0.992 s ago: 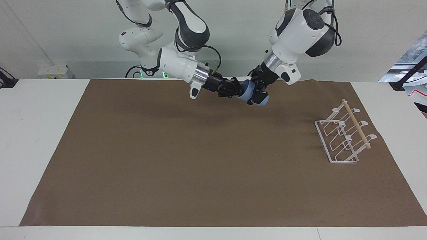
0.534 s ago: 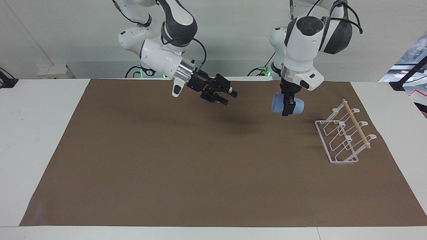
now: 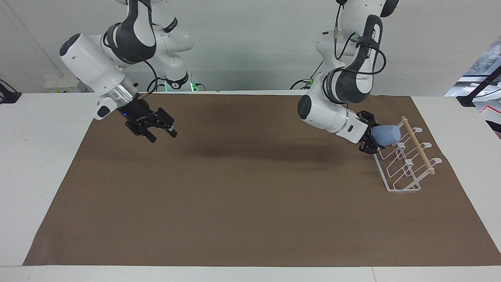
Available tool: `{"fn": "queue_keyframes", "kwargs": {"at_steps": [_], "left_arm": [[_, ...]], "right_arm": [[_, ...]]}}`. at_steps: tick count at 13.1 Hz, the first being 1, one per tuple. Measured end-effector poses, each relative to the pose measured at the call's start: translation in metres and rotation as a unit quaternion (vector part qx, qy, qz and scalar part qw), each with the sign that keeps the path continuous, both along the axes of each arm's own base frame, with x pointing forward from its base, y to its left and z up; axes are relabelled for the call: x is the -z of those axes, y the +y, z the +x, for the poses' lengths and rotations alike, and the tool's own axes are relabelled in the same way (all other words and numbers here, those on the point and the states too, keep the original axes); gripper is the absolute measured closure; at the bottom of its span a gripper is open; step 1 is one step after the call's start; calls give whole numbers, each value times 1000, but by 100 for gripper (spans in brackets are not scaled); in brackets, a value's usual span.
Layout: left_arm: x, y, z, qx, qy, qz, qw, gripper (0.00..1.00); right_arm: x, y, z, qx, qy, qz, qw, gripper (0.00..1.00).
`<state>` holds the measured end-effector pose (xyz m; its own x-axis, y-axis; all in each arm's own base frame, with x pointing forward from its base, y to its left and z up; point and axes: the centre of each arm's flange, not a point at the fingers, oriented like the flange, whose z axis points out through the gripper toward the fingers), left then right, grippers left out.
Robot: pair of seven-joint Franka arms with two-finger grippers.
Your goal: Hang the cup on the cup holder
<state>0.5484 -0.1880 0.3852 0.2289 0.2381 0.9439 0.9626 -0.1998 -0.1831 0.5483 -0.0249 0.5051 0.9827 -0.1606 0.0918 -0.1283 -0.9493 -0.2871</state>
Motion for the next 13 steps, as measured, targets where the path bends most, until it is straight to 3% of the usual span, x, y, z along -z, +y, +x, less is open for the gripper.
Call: {"fn": "queue_keyframes", "kwargs": {"at_steps": [2,5,7,13], "left_arm": [[23,14,13,6,-36,86,996,19],[48,42,31,8,-74,153,985,19],[59,61,40,8,-88,170,981,19],[82,77,46,5,-95,169,981,18]], "right_arm": [[-23,-28,-9,-24,48,-71,996,0],[-96,-51,-27,-28,94,-109,989,0],[-129,-60,-36,-22,102,-125,987,0],[-103,-61,-15,-28,137,-141,980,0]]}}
